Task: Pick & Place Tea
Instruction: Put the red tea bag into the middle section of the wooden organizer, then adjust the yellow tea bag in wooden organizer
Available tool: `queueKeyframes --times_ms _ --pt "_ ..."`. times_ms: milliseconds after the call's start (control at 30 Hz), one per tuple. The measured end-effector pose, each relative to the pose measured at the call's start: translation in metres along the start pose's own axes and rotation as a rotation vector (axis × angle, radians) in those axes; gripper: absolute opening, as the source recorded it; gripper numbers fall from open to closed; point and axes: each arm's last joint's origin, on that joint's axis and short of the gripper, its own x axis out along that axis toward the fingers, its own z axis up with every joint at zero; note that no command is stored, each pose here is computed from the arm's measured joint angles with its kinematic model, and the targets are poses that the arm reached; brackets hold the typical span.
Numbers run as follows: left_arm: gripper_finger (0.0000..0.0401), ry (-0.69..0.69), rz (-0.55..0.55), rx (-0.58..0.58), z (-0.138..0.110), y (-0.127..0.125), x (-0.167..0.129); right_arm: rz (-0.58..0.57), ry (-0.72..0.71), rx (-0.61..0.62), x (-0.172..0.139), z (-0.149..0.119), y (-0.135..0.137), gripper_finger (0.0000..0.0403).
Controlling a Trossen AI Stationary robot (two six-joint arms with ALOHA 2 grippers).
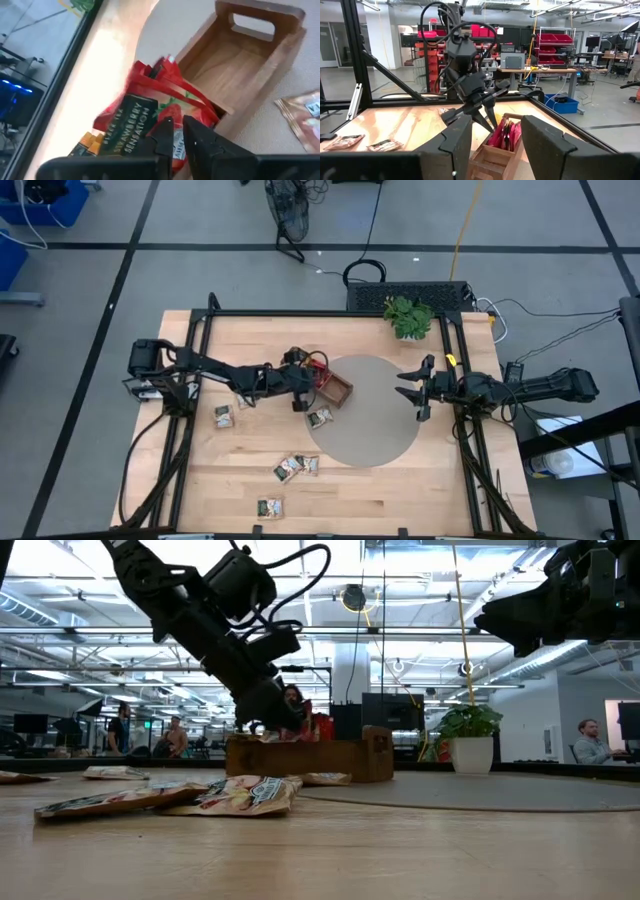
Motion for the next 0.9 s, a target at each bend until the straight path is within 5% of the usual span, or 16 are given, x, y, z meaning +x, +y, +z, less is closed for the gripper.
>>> queueKeyframes --times_ms 167,467,600,900 --pt "0.0057 0.007 0.017 0.046 0.004 -0.002 -0.010 0.000 0.000 0.000 0.000 0.000 0.000 0.0155" --pt "0.0084 0.348 0.130 0.389 -0.016 -0.020 -0.064 0.000 0.001 0.000 0.000 0.000 0.000 0.0155" --pt "0.0121 0.341 0.080 0.473 -0.023 -0.035 -0.071 0.000 0.000 0.000 0.000 0.000 0.000 0.0155" --pt "0.0174 0.324 0.135 0.452 -0.039 -0.030 -0.059 0.000 0.000 0.000 0.000 0.000 0.000 0.0155"
